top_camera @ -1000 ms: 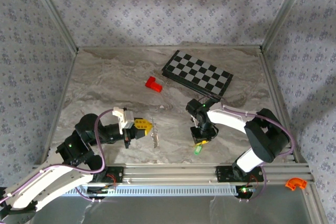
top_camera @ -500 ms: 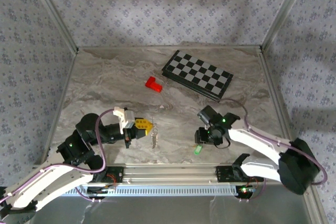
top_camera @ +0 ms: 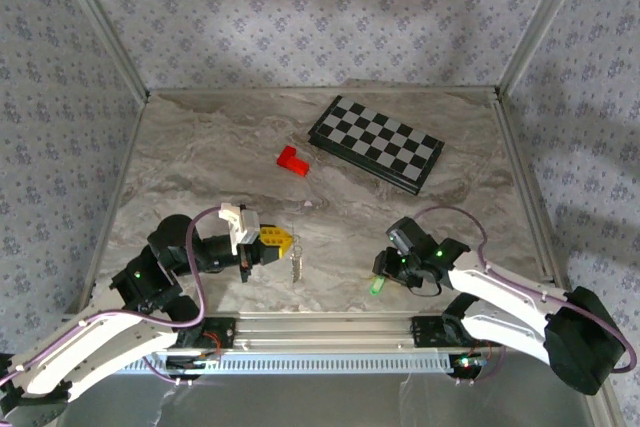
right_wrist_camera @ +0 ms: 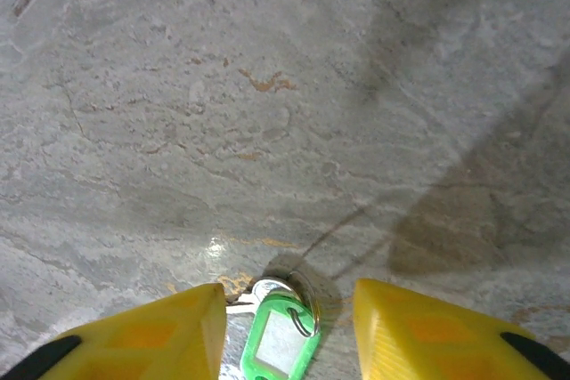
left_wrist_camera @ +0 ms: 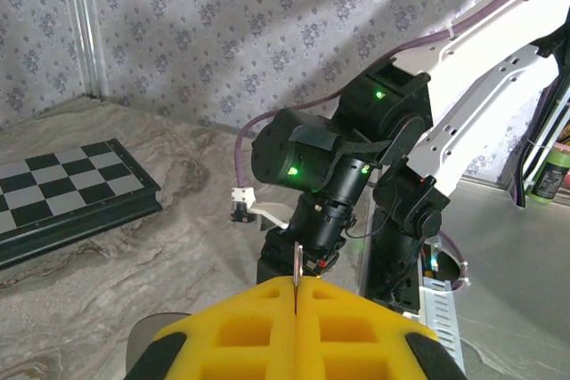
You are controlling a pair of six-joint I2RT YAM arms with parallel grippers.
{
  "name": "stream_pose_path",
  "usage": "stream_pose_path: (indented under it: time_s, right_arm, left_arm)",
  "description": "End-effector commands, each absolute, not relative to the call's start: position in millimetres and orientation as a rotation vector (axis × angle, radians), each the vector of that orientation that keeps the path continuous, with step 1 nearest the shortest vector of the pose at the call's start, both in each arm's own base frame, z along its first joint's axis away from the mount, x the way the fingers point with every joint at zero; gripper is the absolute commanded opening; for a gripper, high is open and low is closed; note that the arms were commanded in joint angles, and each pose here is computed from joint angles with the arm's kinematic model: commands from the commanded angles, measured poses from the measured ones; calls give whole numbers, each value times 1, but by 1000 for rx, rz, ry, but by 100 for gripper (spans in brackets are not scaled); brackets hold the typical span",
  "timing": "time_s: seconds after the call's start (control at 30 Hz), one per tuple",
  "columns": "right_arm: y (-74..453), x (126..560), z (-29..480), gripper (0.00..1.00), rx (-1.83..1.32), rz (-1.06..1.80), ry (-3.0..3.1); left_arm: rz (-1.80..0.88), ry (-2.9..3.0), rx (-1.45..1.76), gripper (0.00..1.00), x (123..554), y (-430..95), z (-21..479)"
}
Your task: Put the keys on the keyring
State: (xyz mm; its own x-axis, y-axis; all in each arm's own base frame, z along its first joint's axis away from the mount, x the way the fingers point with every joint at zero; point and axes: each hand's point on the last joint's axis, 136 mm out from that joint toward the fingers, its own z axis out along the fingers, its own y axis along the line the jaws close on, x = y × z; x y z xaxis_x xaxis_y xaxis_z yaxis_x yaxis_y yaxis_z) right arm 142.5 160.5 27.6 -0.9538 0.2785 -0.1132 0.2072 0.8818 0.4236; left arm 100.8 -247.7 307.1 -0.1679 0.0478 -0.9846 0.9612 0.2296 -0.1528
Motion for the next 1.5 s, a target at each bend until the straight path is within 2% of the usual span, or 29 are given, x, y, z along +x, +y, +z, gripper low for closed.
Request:
stream_pose_path:
  time_s: [0.0,0.17,0.83,1.07,1.47]
  right_arm:
    - [162,139,23,39,412,638,2888]
    - [161,136,22,35,414,625,2903]
    - [160,137,22,4,365,582,2932]
    - [154,122,26,0,205,436,3095]
    - [159,109,31,0,-312,178,3455]
  left_arm:
    - [-1143,1382,1006,0,95,-248,331]
    - [-1142,1378,1005,0,95,-248,332]
    - [-1139,1381,1002,0,96,-247,331]
    - [-1140,1376,997,0,95,-246,332]
    - [-1121,1357,977,0,95,-240,331]
